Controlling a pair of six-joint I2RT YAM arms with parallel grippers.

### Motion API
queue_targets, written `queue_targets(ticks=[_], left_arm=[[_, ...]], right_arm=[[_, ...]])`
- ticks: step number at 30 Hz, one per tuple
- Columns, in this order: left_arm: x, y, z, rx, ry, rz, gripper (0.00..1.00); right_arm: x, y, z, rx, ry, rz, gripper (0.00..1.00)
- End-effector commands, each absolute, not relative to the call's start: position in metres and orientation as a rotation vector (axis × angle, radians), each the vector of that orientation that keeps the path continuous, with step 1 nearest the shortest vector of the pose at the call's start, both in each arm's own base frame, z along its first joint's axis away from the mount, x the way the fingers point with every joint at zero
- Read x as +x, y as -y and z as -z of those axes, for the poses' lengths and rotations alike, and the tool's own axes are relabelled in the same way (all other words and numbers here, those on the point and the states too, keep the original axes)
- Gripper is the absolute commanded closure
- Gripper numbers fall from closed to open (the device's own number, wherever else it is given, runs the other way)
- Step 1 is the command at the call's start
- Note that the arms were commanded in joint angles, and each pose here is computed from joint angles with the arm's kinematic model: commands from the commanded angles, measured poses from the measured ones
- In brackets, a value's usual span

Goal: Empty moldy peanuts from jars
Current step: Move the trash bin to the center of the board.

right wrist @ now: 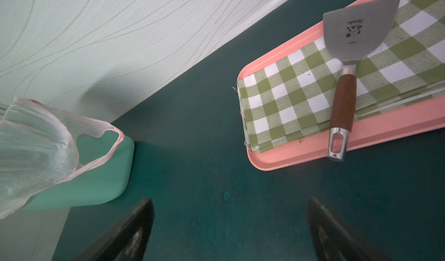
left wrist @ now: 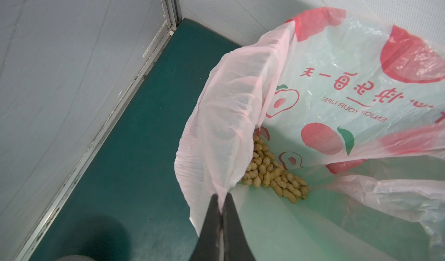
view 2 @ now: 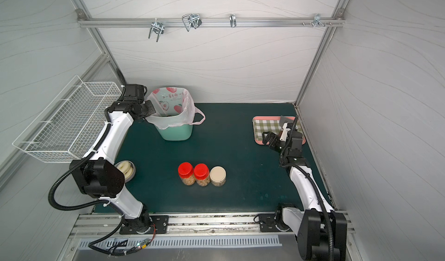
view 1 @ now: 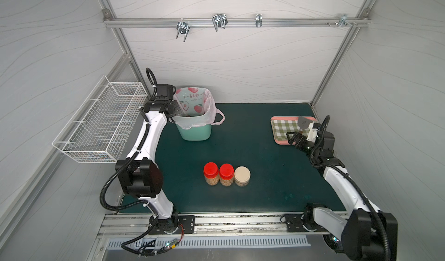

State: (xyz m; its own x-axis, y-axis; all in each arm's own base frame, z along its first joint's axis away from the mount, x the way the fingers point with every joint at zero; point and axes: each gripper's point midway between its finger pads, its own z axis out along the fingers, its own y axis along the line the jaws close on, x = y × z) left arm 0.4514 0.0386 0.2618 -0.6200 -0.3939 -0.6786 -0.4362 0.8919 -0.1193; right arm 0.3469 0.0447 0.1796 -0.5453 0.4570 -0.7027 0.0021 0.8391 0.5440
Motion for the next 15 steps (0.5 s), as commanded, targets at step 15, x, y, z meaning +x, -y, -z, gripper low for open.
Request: queue_targets(ticks=[15], left_arm=[[0.414, 0.073, -0.284, -0.560, -2.263, 0.253, 1.00]], right_arm=[[0.347, -0.043, -0.190, 0.353, -2.061, -0.632, 0.01]])
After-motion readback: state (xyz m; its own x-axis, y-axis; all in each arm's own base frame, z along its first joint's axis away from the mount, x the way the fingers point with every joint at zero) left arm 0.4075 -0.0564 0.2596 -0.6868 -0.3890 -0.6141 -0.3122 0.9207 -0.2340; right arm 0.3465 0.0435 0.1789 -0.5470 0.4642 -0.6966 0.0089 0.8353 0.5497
